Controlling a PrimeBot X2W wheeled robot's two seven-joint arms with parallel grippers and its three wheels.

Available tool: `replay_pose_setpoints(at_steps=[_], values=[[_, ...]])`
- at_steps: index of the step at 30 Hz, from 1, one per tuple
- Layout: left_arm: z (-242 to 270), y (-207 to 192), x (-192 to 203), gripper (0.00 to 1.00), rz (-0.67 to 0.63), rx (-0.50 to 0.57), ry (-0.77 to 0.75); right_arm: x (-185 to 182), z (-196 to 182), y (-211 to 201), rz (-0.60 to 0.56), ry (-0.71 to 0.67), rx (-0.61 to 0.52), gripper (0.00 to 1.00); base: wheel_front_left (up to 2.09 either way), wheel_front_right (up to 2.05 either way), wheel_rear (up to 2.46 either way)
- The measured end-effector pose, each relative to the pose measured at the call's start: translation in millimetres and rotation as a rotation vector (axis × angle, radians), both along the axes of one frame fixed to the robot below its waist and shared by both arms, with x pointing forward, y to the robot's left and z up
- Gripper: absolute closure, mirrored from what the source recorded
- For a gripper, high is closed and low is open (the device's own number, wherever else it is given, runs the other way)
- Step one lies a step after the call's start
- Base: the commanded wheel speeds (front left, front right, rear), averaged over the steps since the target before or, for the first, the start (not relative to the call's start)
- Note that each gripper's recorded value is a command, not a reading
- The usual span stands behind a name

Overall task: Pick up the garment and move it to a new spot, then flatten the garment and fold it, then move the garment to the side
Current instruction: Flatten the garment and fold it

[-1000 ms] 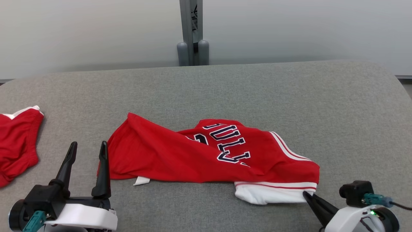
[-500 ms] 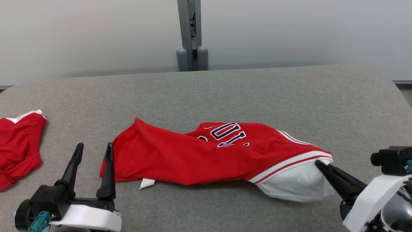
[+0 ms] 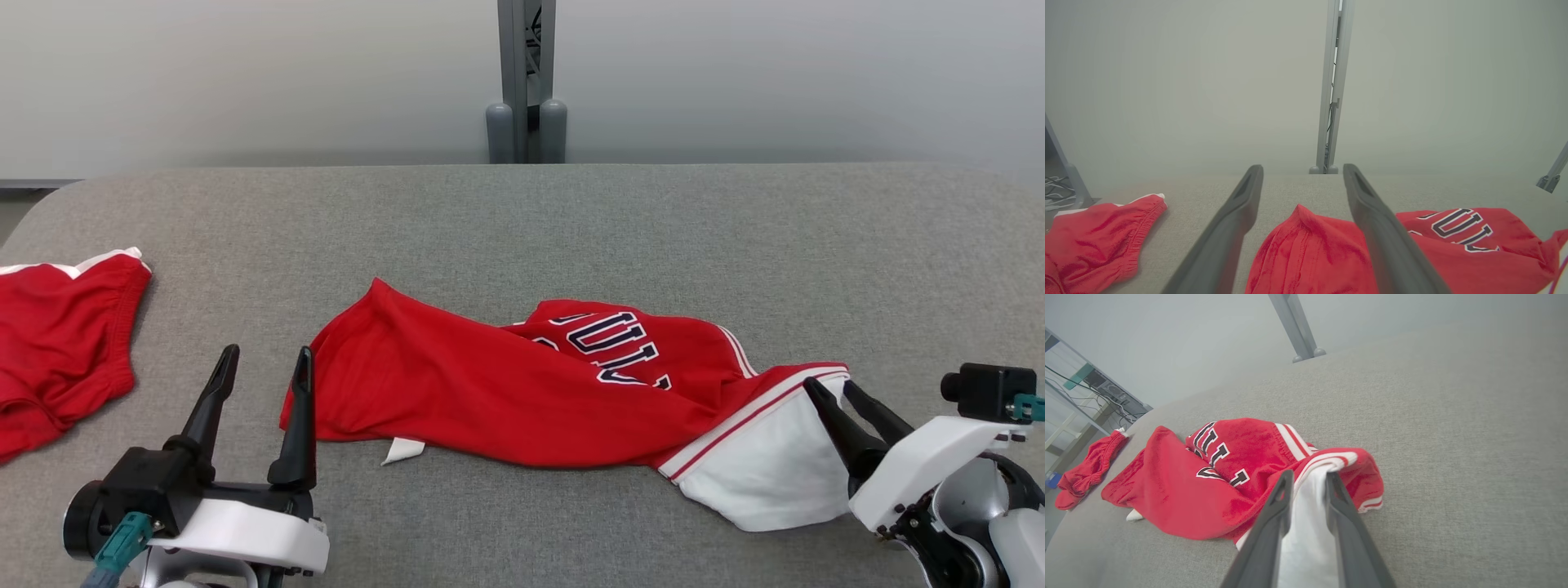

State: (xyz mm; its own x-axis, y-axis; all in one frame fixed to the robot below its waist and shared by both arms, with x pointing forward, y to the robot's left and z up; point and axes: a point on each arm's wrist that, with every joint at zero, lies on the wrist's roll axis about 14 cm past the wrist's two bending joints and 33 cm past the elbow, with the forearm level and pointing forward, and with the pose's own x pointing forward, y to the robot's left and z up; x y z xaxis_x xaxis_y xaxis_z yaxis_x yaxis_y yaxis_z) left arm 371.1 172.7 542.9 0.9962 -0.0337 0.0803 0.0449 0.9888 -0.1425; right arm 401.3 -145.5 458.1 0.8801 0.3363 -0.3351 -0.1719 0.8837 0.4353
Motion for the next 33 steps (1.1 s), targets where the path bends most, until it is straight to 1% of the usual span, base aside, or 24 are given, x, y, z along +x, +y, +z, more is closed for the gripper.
replay_pose_setpoints(at_steps=[4, 8, 11, 14, 16, 19, 21, 22, 24, 26, 29, 33], values=[[0.7, -2.6, 4.4, 0.00, -0.009, 0.002, -0.003, 0.0, -12.4, -22.6, -0.090, 0.000, 0.005, 0.00, 0.00, 0.00, 0.00], [0.8, -4.9, 7.2, 0.00, -0.020, 0.007, -0.006, 0.4, -8.2, -67.3, -0.234, -0.065, -0.020, 0.00, 0.00, 0.00, 0.00], [2.0, -3.3, 9.5, 0.00, -0.017, 0.015, -0.010, 0.3, 9.4, -103.4, -0.361, -0.172, -0.047, 0.00, 0.00, 0.00, 0.00], [4.6, -0.8, 11.8, 0.00, -0.006, 0.022, -0.020, -0.9, 39.1, -123.3, -0.432, -0.322, -0.116, 0.00, 0.00, 0.00, 0.00], [6.9, 1.6, 12.6, 0.00, 0.002, 0.027, -0.028, -0.5, 59.6, -118.5, -0.434, -0.412, -0.147, 0.00, 0.00, 0.00, 0.00], [10.5, 4.6, 11.6, 0.00, 0.012, 0.032, -0.040, -1.7, 91.3, -99.3, -0.392, -0.539, -0.199, 0.00, 0.00, 0.00, 0.00], [13.4, 6.9, 9.1, 0.00, 0.020, 0.038, -0.052, -9.5, 102.6, -85.9, -0.364, -0.590, -0.230, 0.00, 0.00, 0.00, 0.00], [13.4, 6.9, 9.1, 0.00, 0.020, 0.038, -0.052, -9.5, 102.6, -85.9, -0.364, -0.590, -0.230, 0.00, 0.00, 0.00, 0.00], [15.0, 9.1, 5.7, 0.00, 0.027, 0.039, -0.059, -17.1, 113.4, -69.3, -0.331, -0.634, -0.236, 0.00, 0.00, 0.00, 0.00], [11.7, 11.0, 0.8, 0.00, 0.033, 0.041, -0.051, -25.3, 116.7, -54.5, -0.292, -0.647, -0.258, 0.00, 0.00, 0.00, 0.00], [7.4, 13.3, -6.0, 0.00, 0.040, 0.042, -0.040, -37.9, 111.7, -37.9, -0.247, -0.628, -0.273, 0.00, 0.00, 0.00, 0.00], [5.5, 15.3, -12.0, 0.00, 0.047, 0.046, -0.039, -51.8, 103.3, -25.2, -0.218, -0.592, -0.273, 0.00, 0.00, 0.00, 0.00]])
